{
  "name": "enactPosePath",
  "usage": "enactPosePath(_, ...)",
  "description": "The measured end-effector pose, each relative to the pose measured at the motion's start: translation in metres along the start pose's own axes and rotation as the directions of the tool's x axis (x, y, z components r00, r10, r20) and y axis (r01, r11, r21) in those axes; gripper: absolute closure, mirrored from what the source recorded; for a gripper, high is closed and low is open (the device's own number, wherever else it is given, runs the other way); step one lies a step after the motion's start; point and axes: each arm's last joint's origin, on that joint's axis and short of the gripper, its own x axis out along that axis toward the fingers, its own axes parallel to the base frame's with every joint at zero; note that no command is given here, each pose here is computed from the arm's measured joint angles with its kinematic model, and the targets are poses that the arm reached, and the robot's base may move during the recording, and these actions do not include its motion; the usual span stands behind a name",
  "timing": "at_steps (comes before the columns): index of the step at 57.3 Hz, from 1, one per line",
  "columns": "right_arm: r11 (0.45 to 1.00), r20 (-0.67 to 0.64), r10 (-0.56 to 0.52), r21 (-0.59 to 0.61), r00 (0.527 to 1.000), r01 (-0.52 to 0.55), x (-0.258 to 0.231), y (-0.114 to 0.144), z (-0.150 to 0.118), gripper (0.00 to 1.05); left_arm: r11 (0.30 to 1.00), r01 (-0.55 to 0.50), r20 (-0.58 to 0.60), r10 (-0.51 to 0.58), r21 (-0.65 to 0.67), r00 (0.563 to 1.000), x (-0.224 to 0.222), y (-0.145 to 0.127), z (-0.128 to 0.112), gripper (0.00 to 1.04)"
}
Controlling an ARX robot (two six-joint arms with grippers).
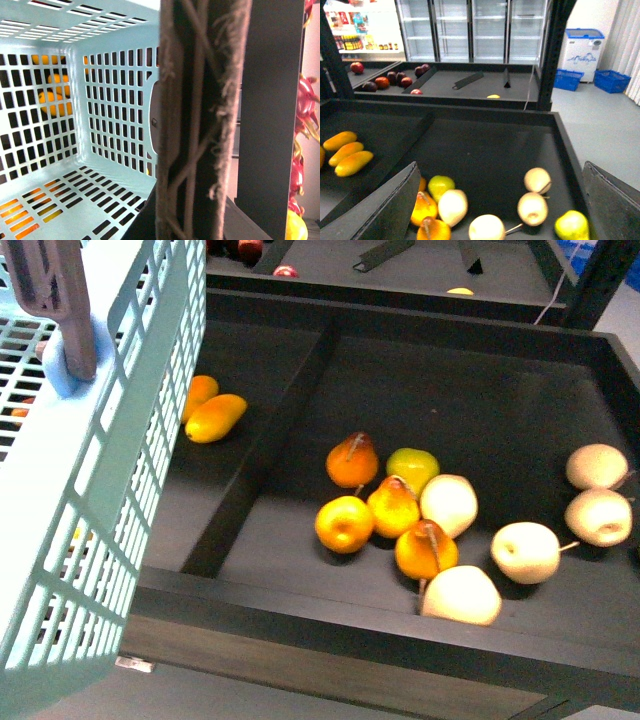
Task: Pick mango and avocado into basket
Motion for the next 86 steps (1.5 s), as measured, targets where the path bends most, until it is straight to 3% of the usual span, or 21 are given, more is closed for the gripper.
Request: enactPosePath(86, 1.0, 0.0, -0.001, 0.0, 1.0, 0.001, 0.0, 0.0, 0.0, 0.08, 1.0, 0.0, 0.0, 0.0, -0.003, 1.0, 0.0, 0.0, 0.0, 0.98)
